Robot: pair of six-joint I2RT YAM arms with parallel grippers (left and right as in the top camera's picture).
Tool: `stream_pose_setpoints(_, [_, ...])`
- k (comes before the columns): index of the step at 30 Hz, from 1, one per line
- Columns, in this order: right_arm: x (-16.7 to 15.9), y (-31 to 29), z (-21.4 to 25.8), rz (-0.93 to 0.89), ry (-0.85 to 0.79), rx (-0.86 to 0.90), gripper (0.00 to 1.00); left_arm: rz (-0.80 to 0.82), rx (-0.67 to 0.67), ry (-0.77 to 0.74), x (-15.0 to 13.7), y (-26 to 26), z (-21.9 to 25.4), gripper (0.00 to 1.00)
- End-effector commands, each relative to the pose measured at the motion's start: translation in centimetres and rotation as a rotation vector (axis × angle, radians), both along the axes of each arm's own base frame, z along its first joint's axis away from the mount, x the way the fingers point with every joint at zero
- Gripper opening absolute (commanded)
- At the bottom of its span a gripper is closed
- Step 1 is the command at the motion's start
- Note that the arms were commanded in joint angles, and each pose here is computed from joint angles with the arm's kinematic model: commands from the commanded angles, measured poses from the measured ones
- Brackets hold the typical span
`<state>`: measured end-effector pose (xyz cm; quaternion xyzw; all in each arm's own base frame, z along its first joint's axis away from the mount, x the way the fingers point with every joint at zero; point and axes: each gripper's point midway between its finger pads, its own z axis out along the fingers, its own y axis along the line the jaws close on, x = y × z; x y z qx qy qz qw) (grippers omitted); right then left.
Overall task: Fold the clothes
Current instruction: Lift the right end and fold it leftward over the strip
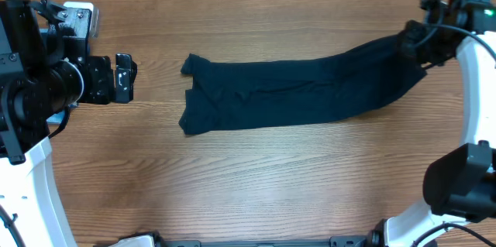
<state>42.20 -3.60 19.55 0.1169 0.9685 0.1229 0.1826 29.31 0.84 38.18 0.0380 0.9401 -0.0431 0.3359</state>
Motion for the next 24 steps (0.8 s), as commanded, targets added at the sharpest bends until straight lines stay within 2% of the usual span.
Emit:
stream_pose_setpoints(1, [0.6, 3.8, 1.1, 0.066, -0.032, 0.023, 0.04, 0.011, -0.005, 0.0, 0.2, 0.0, 0.0, 1.0])
stream_pose_setpoints(13, [-0.5, 15.4, 1.4, 0.244, -0.026, 0.062, 0.04, 0.011, -0.005, 0.0, 0.2, 0.0, 0.0, 1.0])
stream_pose_setpoints(24, [-2.1, 24.6, 2.3, 0.395, -0.087, 0.106, 0.04, 0.011, -0.005, 0.0, 0.2, 0.0, 0.0, 1.0])
